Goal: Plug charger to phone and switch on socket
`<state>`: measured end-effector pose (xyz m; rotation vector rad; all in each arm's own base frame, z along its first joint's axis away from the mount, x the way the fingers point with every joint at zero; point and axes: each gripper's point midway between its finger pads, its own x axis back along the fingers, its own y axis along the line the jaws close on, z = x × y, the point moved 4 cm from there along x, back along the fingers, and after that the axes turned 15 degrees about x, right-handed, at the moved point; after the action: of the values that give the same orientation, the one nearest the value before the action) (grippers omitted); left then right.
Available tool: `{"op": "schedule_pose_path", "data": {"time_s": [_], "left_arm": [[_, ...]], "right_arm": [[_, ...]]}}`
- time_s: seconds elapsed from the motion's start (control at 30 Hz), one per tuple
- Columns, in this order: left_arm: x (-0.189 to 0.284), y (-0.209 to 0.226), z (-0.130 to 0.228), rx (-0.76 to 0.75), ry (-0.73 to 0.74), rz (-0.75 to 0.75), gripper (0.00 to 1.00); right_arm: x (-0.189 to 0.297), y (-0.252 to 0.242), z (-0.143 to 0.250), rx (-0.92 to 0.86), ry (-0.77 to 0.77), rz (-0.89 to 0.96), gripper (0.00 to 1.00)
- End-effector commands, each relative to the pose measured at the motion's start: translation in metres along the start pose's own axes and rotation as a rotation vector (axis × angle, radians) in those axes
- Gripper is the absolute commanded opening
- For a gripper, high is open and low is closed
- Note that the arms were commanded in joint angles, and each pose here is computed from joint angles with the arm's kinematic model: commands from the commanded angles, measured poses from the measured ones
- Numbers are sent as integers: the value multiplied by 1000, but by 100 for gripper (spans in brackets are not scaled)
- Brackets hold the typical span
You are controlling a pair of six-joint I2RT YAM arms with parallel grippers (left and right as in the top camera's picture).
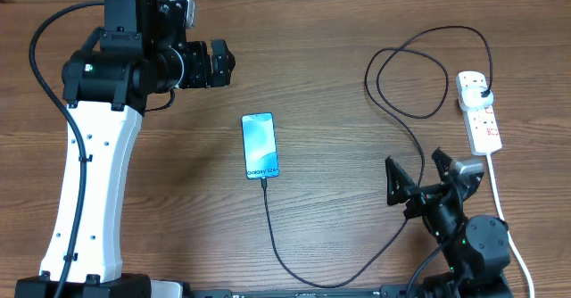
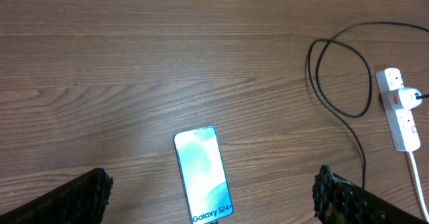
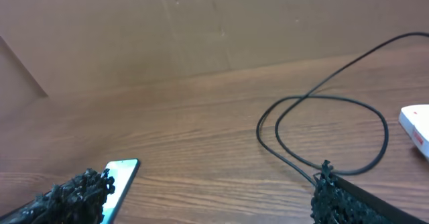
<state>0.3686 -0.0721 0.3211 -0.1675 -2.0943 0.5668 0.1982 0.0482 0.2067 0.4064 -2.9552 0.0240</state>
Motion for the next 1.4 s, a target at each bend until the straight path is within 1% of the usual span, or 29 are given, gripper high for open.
{"op": "schedule_pose_path", "data": {"time_s": [0.0,0.17,0.43,0.77,0.93,1.03,1.07,1.37], "left_arm": [[0,2,-2,-15,-6,-6,100],[0,2,-2,-15,-6,-6,100],[0,2,-2,-15,-6,-6,100],[0,2,-2,-15,-6,-6,99],[0,2,-3,-16,-6,-6,100],[0,2,-2,-15,-6,-6,100],[0,2,-2,-15,-6,-6,100],[0,2,-2,-15,-6,-6,100]], "right_arm": [[1,0,8,13,-47,1,100],[-1,0,11,21,-124,2,100],[-6,0,34,20,-114,1,100],[-6,-5,33,18,-119,36,100],[-7,-5,27,23,-174,36,100],[-7,-5,29,21,-165,35,100],[-8,-5,34,19,-139,35,100],[-8,-5,35,12,-139,35,100]]}}
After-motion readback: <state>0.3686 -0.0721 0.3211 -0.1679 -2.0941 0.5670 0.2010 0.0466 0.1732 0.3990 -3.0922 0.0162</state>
